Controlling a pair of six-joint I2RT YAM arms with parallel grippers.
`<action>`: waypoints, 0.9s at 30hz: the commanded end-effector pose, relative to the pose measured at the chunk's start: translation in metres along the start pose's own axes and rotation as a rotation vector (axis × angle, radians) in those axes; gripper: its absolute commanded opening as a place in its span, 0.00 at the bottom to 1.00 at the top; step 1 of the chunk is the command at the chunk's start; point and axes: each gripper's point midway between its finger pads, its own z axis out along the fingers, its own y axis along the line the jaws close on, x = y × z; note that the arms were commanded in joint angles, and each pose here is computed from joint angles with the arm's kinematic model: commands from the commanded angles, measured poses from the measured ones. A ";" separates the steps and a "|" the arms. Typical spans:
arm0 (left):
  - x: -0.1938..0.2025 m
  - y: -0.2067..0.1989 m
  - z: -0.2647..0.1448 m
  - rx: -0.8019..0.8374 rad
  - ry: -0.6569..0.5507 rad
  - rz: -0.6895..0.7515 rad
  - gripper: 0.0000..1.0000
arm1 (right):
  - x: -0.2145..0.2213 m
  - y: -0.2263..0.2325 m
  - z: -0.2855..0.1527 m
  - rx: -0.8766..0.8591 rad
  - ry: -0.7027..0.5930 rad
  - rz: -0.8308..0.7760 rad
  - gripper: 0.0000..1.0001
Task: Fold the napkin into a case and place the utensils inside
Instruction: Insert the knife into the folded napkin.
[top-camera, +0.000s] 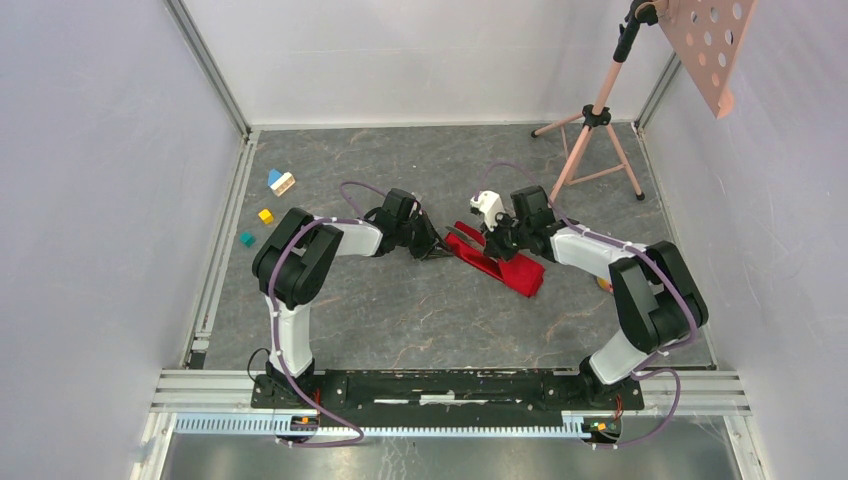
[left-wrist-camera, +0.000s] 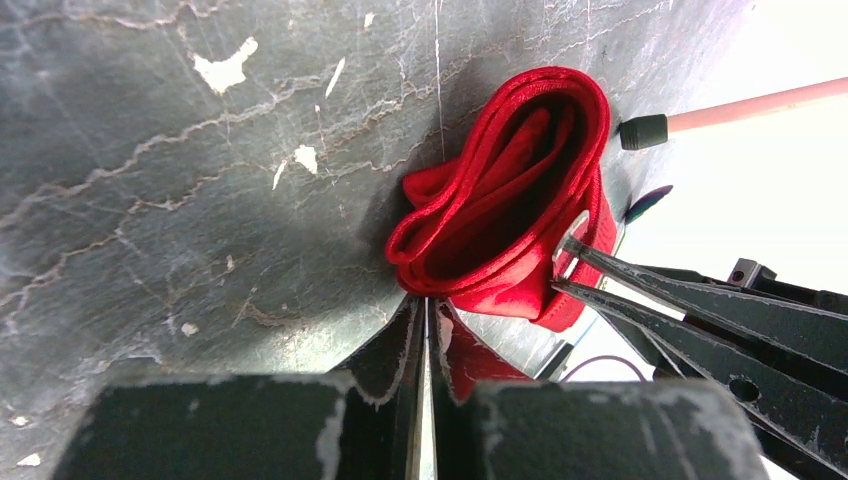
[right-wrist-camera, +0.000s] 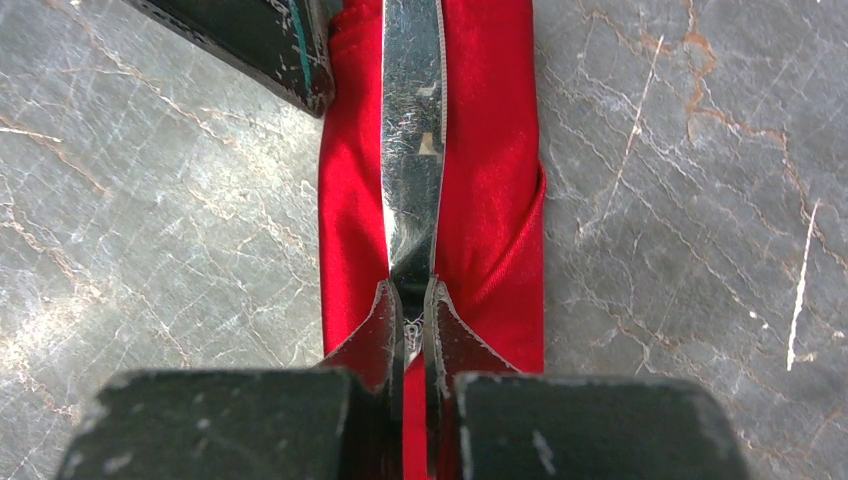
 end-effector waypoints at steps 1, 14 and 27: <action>-0.007 -0.001 0.001 0.009 -0.020 -0.004 0.09 | -0.006 -0.006 -0.010 0.055 -0.004 -0.031 0.00; -0.006 0.000 0.000 0.004 -0.020 -0.002 0.09 | 0.003 -0.011 -0.014 0.107 0.016 -0.017 0.01; -0.005 -0.011 -0.008 0.029 -0.019 0.035 0.14 | -0.010 -0.009 -0.021 0.120 -0.045 0.017 0.00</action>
